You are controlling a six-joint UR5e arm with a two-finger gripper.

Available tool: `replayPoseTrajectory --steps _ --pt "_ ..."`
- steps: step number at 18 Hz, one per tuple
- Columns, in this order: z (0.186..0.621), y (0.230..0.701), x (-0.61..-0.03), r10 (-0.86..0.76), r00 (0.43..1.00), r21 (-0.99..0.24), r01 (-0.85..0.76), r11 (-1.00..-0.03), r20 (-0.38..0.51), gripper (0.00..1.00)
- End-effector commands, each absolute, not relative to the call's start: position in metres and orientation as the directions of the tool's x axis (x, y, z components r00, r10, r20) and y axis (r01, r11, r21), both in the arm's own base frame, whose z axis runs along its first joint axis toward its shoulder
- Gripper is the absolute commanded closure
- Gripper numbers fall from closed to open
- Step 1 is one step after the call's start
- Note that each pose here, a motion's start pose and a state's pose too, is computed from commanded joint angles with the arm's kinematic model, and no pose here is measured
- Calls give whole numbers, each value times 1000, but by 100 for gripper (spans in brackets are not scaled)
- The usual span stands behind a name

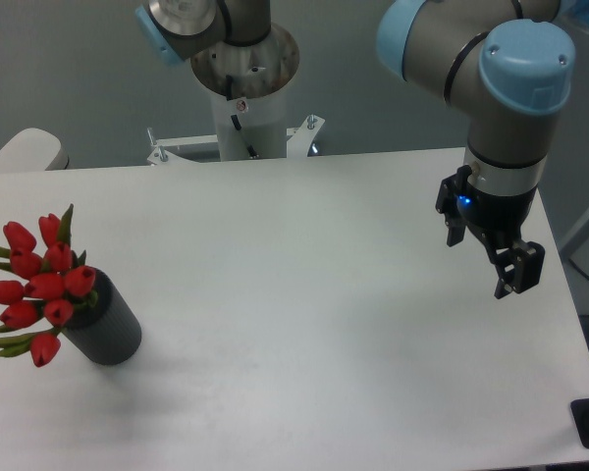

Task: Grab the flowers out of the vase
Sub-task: 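Move the open gripper across the table toward the red tulips in the vase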

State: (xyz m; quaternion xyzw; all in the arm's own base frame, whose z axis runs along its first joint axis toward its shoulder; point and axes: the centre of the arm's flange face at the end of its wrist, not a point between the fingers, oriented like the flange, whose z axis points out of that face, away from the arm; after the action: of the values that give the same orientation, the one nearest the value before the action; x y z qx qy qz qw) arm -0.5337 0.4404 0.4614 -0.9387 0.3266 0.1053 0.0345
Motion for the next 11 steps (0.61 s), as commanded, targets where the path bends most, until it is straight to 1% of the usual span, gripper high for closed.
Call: replayPoseTrajectory --steps 7,11 --pt "450 436 -521 -607 773 -15 -620 -785 -187 0" --pt "447 437 -500 -614 769 -61 -631 -773 -176 0"
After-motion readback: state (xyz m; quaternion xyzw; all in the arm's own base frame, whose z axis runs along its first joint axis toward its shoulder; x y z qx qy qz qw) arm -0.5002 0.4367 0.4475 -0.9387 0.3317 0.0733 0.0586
